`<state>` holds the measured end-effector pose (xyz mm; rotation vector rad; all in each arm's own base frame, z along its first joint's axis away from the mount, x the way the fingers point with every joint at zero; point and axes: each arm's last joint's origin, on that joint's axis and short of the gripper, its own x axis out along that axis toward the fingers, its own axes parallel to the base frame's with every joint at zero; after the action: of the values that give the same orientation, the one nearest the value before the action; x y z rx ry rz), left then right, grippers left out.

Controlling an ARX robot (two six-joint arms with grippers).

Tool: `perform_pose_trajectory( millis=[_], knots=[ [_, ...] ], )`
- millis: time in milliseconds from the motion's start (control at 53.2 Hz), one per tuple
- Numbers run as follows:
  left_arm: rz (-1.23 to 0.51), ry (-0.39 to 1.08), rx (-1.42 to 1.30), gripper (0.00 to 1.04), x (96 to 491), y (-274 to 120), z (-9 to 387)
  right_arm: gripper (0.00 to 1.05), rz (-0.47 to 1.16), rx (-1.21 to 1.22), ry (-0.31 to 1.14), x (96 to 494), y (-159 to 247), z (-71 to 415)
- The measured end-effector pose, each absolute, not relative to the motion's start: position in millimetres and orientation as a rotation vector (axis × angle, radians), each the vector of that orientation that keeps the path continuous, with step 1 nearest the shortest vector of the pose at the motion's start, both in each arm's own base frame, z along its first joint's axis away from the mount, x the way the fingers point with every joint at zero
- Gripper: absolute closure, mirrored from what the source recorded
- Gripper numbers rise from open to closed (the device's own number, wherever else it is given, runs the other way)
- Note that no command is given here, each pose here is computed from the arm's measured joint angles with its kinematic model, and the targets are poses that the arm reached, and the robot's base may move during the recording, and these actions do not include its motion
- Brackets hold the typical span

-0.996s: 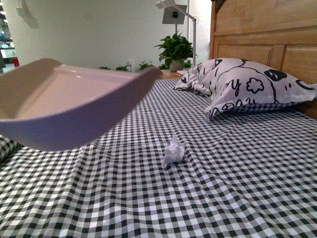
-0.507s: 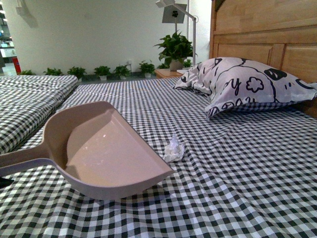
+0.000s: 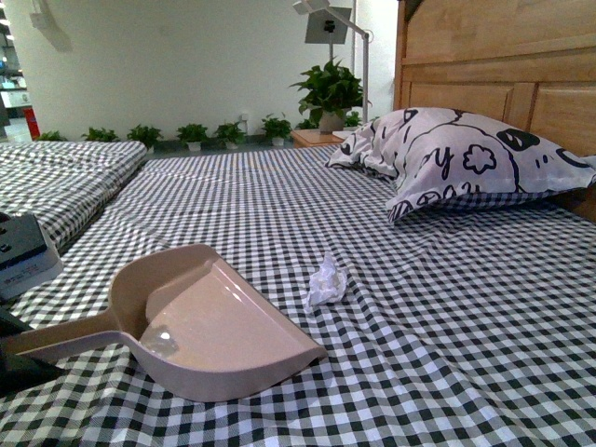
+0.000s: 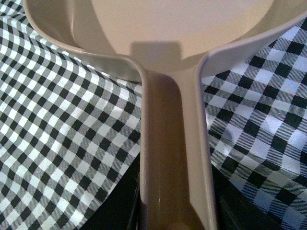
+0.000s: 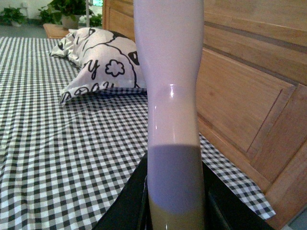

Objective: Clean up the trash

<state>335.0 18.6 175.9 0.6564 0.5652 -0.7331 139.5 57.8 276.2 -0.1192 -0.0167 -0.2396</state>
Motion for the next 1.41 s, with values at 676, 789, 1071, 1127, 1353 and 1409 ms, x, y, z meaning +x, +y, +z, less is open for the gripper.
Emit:
perform_pose_trajectory(
  millis=[676, 789, 1071, 1127, 1353, 1409],
  knots=[
    [-0.761, 0.637, 0.661, 0.78, 331, 9, 164, 0.84, -0.24, -0.12, -0.017, 140, 58, 276],
    [-0.761, 0.637, 0.662, 0.78, 331, 9, 164, 0.84, -0.24, -0.119, -0.017, 140, 58, 276],
    [-0.761, 0.636, 0.662, 0.78, 331, 9, 164, 0.84, -0.202, -0.12, 0.035, 143, 58, 275],
    [-0.761, 0.637, 0.663, 0.78, 331, 9, 164, 0.84, -0.141, -0.148, 0.154, 152, 58, 276],
    [-0.761, 0.638, 0.665, 0.78, 331, 9, 164, 0.84, -0.028, -0.128, 0.284, 230, 67, 292],
    [-0.761, 0.638, 0.666, 0.78, 331, 9, 164, 0.84, -0.01, -0.147, 0.318, 259, 72, 290]
  ],
)
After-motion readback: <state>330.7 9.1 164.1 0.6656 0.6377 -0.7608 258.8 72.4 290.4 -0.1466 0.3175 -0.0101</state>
